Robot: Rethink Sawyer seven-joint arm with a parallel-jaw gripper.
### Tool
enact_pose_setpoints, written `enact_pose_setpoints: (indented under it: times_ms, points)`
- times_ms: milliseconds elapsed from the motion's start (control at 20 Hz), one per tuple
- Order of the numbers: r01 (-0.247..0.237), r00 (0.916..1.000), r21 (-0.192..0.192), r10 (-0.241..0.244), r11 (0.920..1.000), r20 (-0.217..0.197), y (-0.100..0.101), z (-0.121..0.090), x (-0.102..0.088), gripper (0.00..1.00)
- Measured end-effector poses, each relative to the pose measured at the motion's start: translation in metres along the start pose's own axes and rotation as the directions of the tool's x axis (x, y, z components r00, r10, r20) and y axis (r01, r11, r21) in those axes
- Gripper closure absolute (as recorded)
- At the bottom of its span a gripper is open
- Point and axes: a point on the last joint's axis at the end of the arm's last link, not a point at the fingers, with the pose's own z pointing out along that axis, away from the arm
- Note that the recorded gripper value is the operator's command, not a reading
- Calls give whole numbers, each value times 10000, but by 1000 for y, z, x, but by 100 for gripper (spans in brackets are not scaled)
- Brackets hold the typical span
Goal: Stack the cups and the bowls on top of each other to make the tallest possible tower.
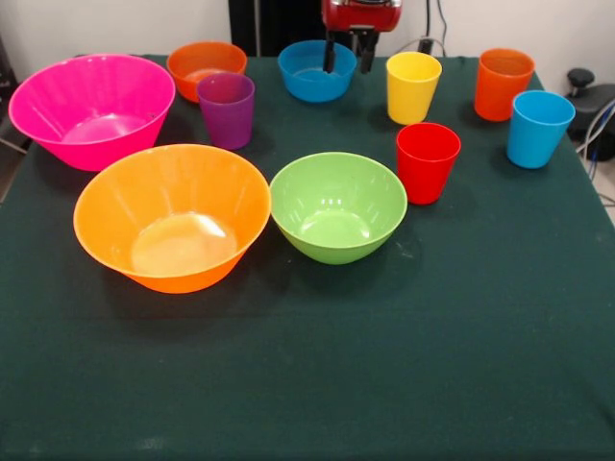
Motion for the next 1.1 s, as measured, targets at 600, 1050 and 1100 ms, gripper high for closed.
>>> enact_pose_setpoints:
  times_ms: [600,1050,1100]
  points:
    - [-213,9998,72,213,9997,13,-1,0,0,0]
    - [-309,9995,81,309,9995,16,0,-1,0,100]
    - [-311,9995,81,311,9995,17,0,-1,0,100]
